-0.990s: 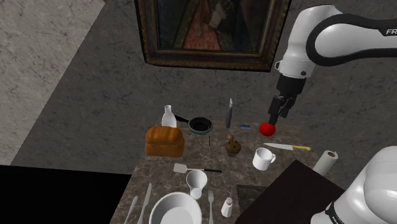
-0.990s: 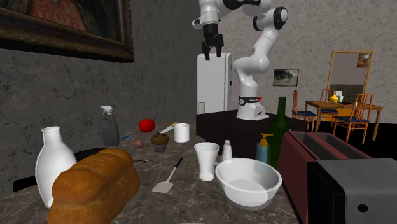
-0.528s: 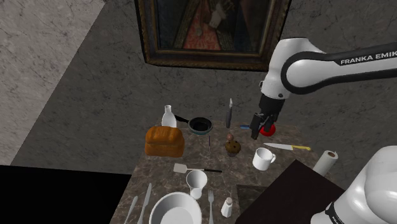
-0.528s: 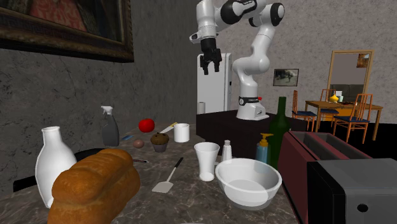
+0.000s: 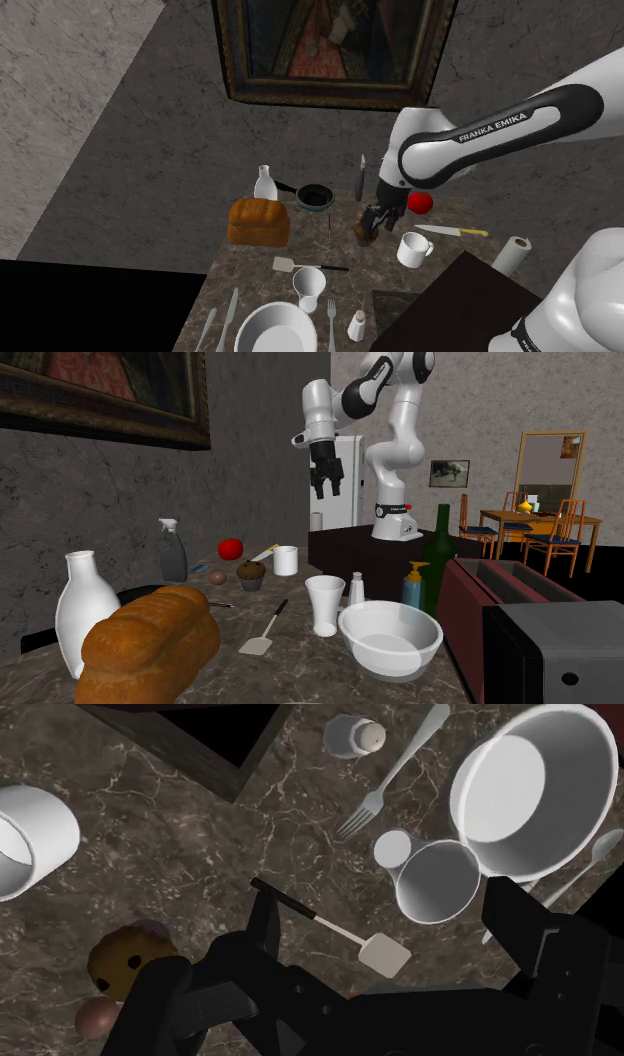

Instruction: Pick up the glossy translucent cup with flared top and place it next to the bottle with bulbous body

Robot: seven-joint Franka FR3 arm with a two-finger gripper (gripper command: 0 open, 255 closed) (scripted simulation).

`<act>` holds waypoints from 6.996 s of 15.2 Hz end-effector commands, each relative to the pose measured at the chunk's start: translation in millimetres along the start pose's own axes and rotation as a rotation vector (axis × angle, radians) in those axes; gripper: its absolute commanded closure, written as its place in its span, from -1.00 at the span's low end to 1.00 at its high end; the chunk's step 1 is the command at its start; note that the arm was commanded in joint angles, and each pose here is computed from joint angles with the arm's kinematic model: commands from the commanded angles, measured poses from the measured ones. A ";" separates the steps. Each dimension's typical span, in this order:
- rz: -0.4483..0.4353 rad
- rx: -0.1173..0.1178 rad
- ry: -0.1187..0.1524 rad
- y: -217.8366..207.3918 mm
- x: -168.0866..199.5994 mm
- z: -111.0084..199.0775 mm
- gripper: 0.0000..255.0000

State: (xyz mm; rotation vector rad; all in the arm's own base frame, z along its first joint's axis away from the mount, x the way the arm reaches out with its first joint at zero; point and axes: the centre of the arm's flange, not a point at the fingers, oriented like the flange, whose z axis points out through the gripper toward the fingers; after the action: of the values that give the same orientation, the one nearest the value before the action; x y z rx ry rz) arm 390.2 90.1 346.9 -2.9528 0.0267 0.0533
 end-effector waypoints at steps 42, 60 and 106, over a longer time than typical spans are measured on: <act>0.090 0.100 0.041 -46.9 95.6 240.8 1.00; 0.090 0.100 0.041 -64.7 92.0 147.5 1.00; 0.090 0.100 0.041 -96.9 107.4 -81.1 1.00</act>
State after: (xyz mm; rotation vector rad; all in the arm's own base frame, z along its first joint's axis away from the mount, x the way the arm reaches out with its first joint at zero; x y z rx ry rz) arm 494.0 173.0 438.1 -2.8506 0.1629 0.0037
